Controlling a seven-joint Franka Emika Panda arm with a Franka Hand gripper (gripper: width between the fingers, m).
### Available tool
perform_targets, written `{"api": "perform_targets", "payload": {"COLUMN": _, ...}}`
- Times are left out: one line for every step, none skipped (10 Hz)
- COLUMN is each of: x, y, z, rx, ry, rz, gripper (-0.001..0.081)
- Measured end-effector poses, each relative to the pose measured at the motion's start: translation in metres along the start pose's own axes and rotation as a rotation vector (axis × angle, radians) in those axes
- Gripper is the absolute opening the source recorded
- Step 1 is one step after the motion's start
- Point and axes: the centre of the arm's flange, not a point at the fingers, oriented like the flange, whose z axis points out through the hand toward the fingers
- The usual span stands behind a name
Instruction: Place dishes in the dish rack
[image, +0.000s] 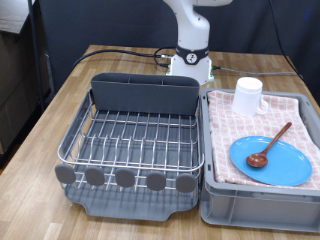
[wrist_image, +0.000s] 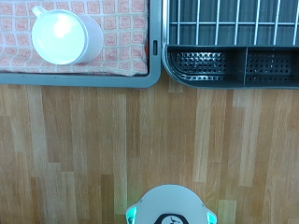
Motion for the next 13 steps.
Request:
{"api": "perform_targets", "payload": {"x": 0.001, "y": -0.001, "z": 0.0, "rx": 0.006, "ry": 0.001, "rz": 0.003, "gripper": 0.0803}}
{"api": "perform_targets", "payload": {"x": 0.004, "y": -0.005, "z": 0.003, "rx": 0.009, "ry": -0.003, "rz": 0.028, "gripper": 0.0803}}
{"api": "perform_targets", "payload": {"x": 0.009, "y": -0.012, "z": 0.007, "rx": 0.016, "ry": 0.002, "rz": 0.059, "gripper": 0.0803}}
{"api": "perform_targets", "payload": {"x": 0.015, "y": -0.023, "z": 0.012, "rx": 0.028, "ry": 0.017, "rz": 0.095, "gripper": 0.0803}}
{"api": "perform_targets", "payload": {"x": 0.019, "y": -0.036, "z": 0.017, "rx": 0.04, "ry": 0.036, "rz": 0.142, "gripper": 0.0803}}
{"api": "perform_targets", "payload": {"x": 0.02, "y": -0.051, "z": 0.021, "rx": 0.048, "ry": 0.052, "rz": 0.196, "gripper": 0.0803}}
{"api": "perform_targets", "payload": {"x": 0.019, "y": -0.066, "z": 0.025, "rx": 0.051, "ry": 0.065, "rz": 0.251, "gripper": 0.0803}}
{"api": "perform_targets", "payload": {"x": 0.016, "y": -0.081, "z": 0.028, "rx": 0.042, "ry": 0.071, "rz": 0.299, "gripper": 0.0803}}
{"api": "perform_targets", "payload": {"x": 0.012, "y": -0.096, "z": 0.031, "rx": 0.028, "ry": 0.075, "rz": 0.335, "gripper": 0.0803}}
{"api": "perform_targets", "payload": {"x": 0.006, "y": -0.111, "z": 0.034, "rx": 0.009, "ry": 0.069, "rz": 0.344, "gripper": 0.0803}}
{"api": "perform_targets", "payload": {"x": 0.009, "y": -0.121, "z": 0.035, "rx": -0.019, "ry": 0.052, "rz": 0.354, "gripper": 0.0803}}
{"api": "perform_targets", "payload": {"x": 0.01, "y": -0.121, "z": 0.035, "rx": -0.014, "ry": 0.055, "rz": 0.352, "gripper": 0.0803}}
{"api": "perform_targets", "payload": {"x": 0.01, "y": -0.121, "z": 0.034, "rx": -0.012, "ry": 0.06, "rz": 0.353, "gripper": 0.0803}}
